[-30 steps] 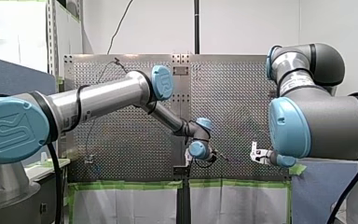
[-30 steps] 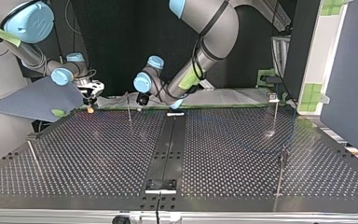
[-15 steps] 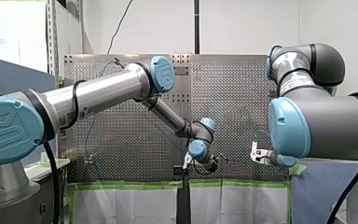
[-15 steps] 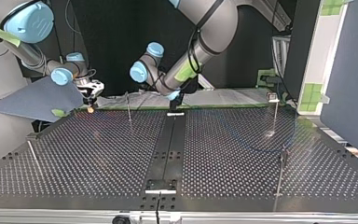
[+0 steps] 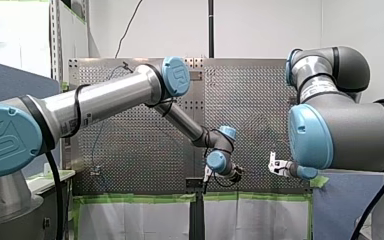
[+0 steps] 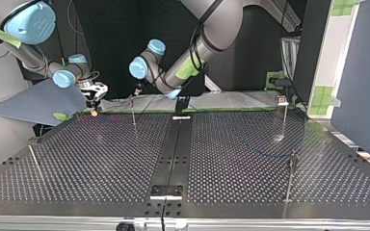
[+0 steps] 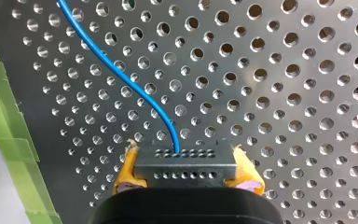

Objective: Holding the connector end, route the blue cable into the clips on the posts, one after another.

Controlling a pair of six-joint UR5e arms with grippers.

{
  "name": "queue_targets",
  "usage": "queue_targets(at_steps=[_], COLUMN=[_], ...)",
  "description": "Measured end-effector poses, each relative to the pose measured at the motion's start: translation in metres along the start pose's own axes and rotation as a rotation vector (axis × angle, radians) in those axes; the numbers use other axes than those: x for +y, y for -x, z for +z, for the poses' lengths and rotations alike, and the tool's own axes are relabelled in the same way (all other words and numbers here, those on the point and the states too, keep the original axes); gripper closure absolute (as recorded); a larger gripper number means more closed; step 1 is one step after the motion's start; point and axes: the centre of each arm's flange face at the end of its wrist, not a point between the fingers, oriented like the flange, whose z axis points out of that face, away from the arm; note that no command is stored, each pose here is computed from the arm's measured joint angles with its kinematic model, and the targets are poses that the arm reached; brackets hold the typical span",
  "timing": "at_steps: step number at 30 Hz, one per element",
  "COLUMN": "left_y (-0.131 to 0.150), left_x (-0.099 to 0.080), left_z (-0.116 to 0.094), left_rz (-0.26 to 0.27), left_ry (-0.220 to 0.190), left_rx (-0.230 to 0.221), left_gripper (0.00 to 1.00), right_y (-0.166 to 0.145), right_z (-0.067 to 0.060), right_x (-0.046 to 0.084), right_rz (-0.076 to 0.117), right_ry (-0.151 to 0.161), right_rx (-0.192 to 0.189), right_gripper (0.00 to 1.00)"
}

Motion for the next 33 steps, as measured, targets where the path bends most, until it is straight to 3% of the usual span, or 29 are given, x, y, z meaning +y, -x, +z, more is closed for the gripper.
queue_targets(at_steps=[11, 33], left_y=[0.004, 0.004], left_x=[-0.011, -0.012], left_z=[0.000, -0.001], left_rz=[-0.041, -0.069], left_ry=[0.010, 0.043], left_rx=[-0.050, -0.064], left_gripper=[0.00, 0.00], right_y=[0.000, 0.000], right_z=[0.000, 0.000], right_x=[0.001, 0.002], right_rz=[0.001, 0.004], right_ry=[0.003, 0.004], right_rx=[0.000, 0.000], right_gripper=[1.00, 1.00])
